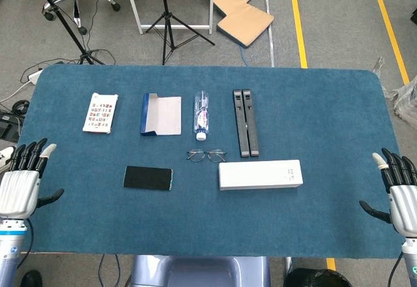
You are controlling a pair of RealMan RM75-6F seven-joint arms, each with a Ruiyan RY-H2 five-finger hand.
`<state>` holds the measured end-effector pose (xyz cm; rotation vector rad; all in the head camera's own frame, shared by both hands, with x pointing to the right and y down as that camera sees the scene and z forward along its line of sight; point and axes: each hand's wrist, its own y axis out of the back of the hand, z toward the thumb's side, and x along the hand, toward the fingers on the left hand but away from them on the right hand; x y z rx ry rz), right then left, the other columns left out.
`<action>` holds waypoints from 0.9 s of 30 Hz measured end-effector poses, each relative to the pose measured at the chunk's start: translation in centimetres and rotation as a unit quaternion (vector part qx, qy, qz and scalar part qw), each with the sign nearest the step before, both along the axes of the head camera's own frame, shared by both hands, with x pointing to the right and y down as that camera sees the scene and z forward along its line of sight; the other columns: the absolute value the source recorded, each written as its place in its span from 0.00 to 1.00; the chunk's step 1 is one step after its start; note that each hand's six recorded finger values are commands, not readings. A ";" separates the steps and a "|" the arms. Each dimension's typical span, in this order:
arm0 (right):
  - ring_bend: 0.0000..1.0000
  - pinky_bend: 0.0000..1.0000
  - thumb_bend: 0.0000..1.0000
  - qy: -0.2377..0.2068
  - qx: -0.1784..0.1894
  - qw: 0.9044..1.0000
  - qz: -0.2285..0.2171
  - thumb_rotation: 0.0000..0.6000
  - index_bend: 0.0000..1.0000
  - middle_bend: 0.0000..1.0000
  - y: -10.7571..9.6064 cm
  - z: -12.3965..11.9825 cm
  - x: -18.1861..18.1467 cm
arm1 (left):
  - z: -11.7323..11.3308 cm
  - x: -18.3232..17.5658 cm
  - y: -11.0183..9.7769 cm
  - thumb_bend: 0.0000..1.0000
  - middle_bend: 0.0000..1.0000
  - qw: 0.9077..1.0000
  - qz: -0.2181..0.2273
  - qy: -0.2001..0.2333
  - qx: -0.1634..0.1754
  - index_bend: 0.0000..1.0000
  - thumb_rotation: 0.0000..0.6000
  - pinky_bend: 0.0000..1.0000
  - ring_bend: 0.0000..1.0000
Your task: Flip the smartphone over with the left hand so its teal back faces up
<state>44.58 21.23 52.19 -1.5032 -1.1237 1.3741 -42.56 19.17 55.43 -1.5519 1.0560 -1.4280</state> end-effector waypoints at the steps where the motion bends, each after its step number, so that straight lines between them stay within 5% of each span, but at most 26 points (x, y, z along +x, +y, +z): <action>1: 0.00 0.00 0.00 -0.001 -0.002 1.000 0.002 1.00 0.00 0.00 0.0 0.1 0.0 | 0.1 -0.3 0.0 0.00 0.00 1.000 0.002 0.003 0.002 0.00 1.00 0.00 0.00; 10: 0.00 0.00 0.00 -0.021 -0.007 1.000 0.007 1.00 0.00 0.00 0.1 0.0 -0.1 | 2.2 1.0 0.3 0.00 0.00 0.999 0.028 0.015 -0.034 0.00 1.00 0.00 0.00; 27: 0.00 0.00 0.00 -0.027 -0.033 0.999 0.014 1.00 0.00 0.00 0.3 1.3 0.2 | 13.5 13.7 -0.4 0.12 0.00 0.980 0.136 0.045 -0.141 0.00 1.00 0.00 0.00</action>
